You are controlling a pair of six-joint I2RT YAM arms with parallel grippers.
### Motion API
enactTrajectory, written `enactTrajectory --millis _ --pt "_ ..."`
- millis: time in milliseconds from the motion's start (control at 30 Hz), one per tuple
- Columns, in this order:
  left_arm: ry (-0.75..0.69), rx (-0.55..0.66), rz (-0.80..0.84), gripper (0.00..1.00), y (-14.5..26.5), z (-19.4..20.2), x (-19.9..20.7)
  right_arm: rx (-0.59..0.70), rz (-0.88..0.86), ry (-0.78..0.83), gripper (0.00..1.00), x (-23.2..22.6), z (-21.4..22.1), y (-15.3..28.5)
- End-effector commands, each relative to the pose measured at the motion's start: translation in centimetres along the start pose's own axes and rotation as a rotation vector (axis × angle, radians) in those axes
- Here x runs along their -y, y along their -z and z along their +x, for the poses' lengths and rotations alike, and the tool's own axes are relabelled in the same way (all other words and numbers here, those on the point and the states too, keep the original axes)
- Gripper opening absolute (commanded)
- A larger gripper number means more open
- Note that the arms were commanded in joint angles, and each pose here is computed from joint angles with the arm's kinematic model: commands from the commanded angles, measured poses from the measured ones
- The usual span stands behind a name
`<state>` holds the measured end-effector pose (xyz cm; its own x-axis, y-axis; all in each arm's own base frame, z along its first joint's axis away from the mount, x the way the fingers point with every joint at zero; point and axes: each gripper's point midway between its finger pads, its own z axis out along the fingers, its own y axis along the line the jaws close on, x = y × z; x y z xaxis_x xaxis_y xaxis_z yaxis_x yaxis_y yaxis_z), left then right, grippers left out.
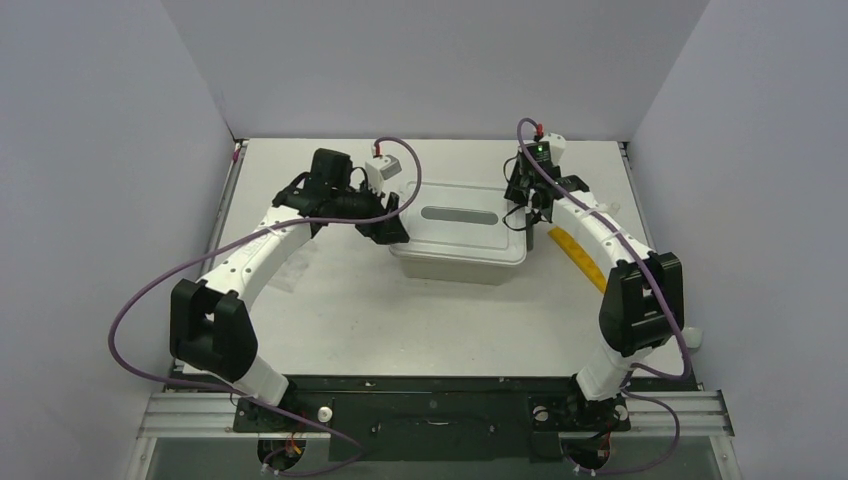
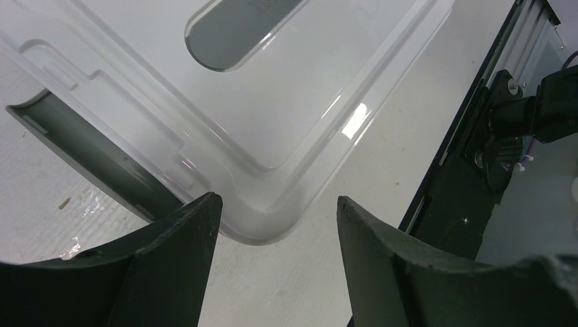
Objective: Organize the chemistry lab equipment
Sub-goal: Close the lid of the storage box.
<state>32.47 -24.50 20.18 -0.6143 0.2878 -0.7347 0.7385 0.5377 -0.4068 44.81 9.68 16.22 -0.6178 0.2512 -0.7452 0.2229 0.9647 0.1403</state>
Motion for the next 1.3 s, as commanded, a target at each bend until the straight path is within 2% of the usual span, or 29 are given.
enactTrajectory --millis 0,333,433,500,633,667,700,833,933,1067,1200,1267 --pt "-0.045 0.059 0.045 0.61 0.6 -1.4 1.9 -0.019 0.003 0.015 0.37 0.0 -0.3 -0.8" --pt "-0.098 0.078 -0.018 0.62 0.8 -2.0 0.7 -0.030 0.011 0.011 0.40 -0.1 -0.1 -1.3" --pt "-0.098 0.108 -0.058 0.67 1.6 -3.3 0.1 -0.010 0.007 0.004 0.53 0.1 -0.5 -0.4" --pt "-0.082 0.149 -0.072 0.71 2.7 -4.8 -0.3 0.021 -0.001 -0.003 0.60 0.2 -1.1 0.5" --pt "-0.061 0.226 -0.107 0.82 4.9 -7.5 -0.8 0.080 -0.013 -0.020 0.67 0.1 -3.1 2.4" --pt "-0.037 0.235 -0.115 0.95 5.2 -7.6 -1.0 0.087 -0.015 -0.021 0.68 0.1 -3.4 2.8" --pt "-0.022 0.236 -0.126 0.99 5.2 -7.3 -1.4 0.098 -0.019 -0.025 0.69 0.1 -3.9 3.3" --pt "0.084 0.237 -0.149 0.97 4.4 -5.5 -2.8 0.106 -0.048 -0.036 0.74 0.0 -4.1 4.4" --pt "0.203 0.210 -0.104 0.97 3.1 -3.9 -3.6 0.090 -0.082 -0.047 0.82 -0.1 -3.5 5.0" --pt "0.319 0.195 -0.047 0.97 1.7 -2.7 -4.7 0.073 -0.162 -0.093 0.85 0.0 -2.5 6.3" --pt "0.300 0.268 -0.018 0.97 1.2 -3.7 -5.6 0.068 -0.247 -0.162 0.85 0.2 -2.7 7.3" --pt "0.337 0.270 -0.002 0.97 0.7 -3.4 -5.9 0.071 -0.262 -0.176 0.85 0.5 -2.7 7.6"
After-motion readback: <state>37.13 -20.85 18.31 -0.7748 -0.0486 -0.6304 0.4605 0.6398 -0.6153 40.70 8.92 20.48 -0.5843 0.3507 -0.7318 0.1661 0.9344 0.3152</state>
